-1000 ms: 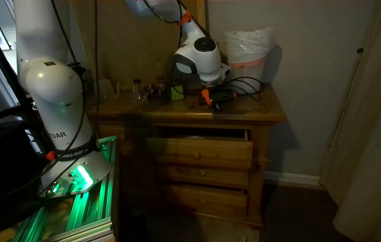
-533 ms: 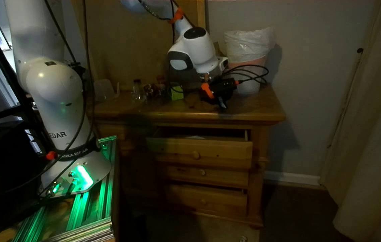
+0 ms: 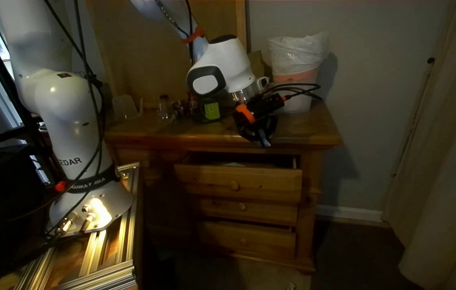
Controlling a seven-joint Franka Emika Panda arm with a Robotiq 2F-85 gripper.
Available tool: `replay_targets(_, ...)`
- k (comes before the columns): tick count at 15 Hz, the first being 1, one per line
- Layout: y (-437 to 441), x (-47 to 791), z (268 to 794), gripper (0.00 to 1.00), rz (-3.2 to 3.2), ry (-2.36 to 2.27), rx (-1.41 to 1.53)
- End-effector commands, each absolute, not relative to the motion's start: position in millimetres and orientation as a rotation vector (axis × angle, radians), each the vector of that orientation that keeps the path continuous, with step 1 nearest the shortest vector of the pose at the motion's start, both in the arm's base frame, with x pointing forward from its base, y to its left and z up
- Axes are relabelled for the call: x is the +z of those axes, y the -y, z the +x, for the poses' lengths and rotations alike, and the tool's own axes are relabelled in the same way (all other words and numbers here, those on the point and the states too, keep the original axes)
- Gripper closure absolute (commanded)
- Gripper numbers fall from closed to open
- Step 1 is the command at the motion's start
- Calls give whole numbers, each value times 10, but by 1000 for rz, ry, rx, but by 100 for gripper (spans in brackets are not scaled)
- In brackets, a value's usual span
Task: Open the first top drawer, then put the plastic in the drawer and close the drawer
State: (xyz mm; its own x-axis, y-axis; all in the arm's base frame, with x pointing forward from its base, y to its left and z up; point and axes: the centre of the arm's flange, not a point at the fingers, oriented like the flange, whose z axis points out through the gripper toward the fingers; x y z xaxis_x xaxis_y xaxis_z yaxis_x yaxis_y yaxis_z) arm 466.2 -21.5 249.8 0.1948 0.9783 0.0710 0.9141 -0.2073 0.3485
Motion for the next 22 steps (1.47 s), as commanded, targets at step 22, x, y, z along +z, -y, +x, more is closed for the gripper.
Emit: replay_targets(22,-498,2101,4306,86,1987,-2223,243)
